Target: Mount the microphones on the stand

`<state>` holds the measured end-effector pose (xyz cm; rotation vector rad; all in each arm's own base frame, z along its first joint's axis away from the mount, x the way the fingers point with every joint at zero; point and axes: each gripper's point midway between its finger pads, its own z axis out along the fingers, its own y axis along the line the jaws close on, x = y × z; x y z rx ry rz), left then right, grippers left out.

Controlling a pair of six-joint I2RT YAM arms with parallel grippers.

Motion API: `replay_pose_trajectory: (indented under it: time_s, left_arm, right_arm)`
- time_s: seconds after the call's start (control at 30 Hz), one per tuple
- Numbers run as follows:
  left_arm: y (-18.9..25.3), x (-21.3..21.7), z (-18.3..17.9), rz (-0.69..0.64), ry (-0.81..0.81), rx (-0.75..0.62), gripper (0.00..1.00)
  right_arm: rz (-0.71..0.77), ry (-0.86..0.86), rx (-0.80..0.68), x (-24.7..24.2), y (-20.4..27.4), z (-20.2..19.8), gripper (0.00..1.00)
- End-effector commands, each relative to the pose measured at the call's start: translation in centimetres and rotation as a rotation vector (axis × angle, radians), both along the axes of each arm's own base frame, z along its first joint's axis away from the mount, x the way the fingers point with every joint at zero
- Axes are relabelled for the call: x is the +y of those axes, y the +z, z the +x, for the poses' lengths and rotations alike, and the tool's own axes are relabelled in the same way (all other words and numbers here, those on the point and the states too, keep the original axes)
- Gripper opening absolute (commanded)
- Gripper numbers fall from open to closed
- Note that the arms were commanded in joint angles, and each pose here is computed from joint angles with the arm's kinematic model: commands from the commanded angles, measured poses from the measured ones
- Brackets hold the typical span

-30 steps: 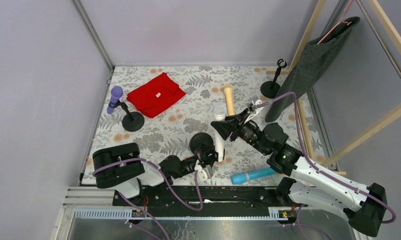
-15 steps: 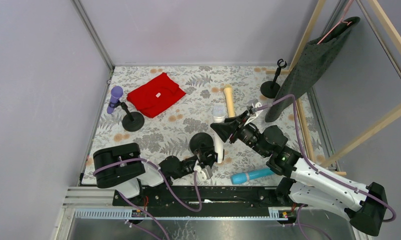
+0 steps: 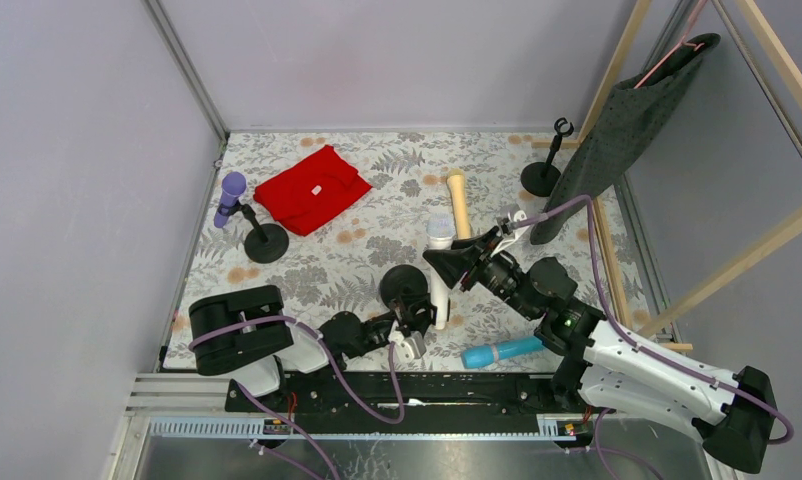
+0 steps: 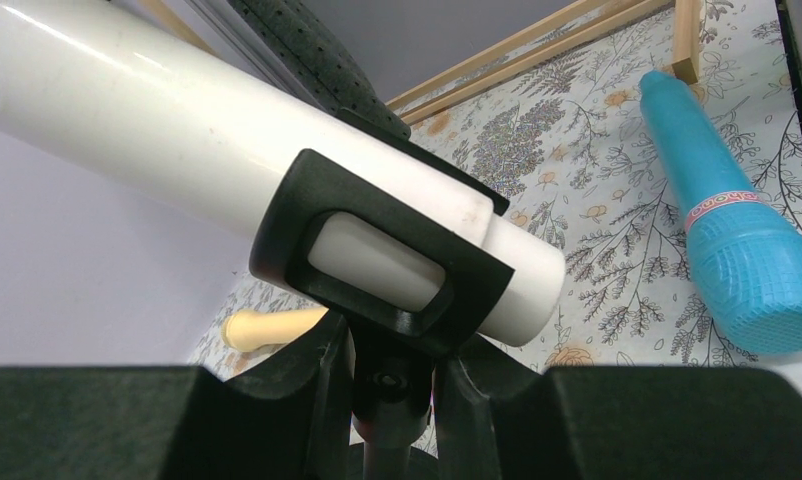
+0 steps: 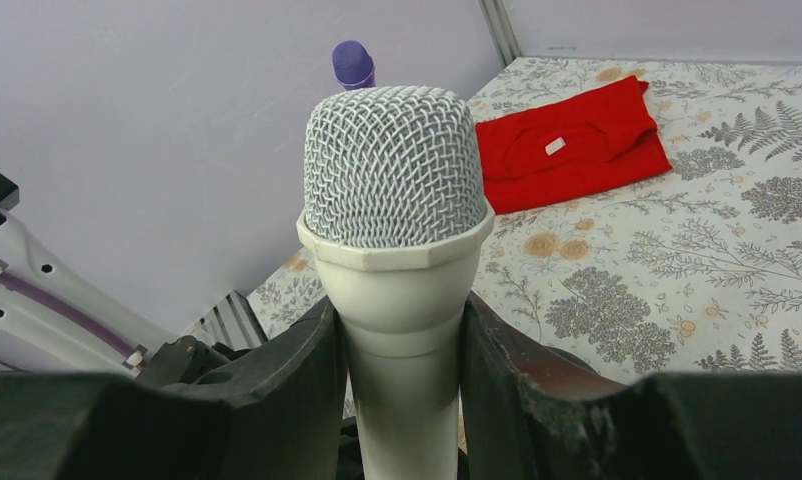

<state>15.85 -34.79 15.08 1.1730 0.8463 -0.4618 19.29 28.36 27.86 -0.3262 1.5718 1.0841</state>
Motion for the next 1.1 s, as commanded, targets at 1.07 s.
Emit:
replay_pose_trajectory:
  time_s: [1.07]
  left_arm:
    - [1.6,2.8,5.0,-0.128,0.238,0.081,0.00]
  right_arm:
    - [-0.417,0.181,0.401,-1.1,-17.8,-7.7,0.00]
